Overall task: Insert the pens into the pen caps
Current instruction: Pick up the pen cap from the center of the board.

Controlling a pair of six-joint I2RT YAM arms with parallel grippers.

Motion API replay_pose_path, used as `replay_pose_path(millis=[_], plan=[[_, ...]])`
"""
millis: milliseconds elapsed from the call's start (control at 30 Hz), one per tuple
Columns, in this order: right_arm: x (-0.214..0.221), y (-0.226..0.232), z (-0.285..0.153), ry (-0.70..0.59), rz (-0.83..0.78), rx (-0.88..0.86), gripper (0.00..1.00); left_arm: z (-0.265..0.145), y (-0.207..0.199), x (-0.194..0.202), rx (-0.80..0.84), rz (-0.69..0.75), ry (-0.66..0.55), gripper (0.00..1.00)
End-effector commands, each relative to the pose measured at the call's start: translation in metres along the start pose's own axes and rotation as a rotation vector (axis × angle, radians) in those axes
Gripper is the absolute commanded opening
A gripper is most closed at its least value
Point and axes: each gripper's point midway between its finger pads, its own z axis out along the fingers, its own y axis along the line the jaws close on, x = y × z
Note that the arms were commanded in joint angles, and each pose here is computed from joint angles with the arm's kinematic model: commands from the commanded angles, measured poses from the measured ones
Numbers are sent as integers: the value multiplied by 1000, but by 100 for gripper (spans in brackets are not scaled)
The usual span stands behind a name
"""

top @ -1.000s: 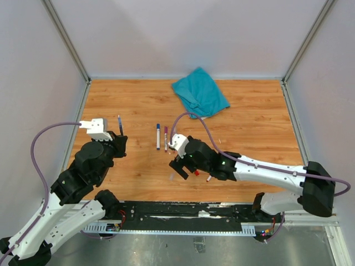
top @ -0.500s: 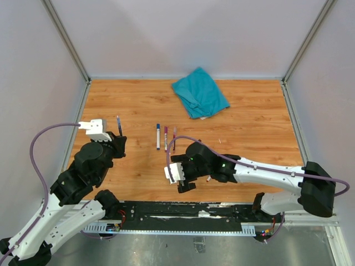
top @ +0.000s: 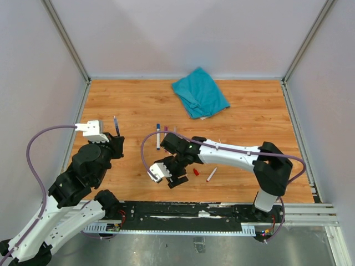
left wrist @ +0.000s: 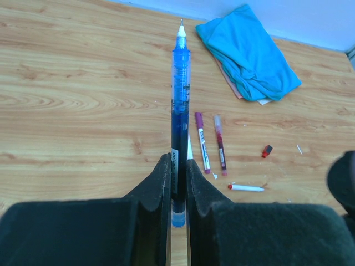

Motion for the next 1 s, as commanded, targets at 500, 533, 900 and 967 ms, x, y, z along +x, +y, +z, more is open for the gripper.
replay_pose_path(millis=[500, 533, 900, 967], plan=[[42, -18, 21, 122, 19, -173, 58, 0, 5, -3, -26, -13, -19, 1], [43, -18, 22, 124, 21, -175, 57, 0, 5, -3, -27, -13, -20, 1], [56, -26, 35, 163, 39, -186, 52, 1, 6, -2, -31, -12, -17, 1], [59, -28, 37, 177, 50, -183, 52, 1, 6, -2, -35, -14, -18, 1]])
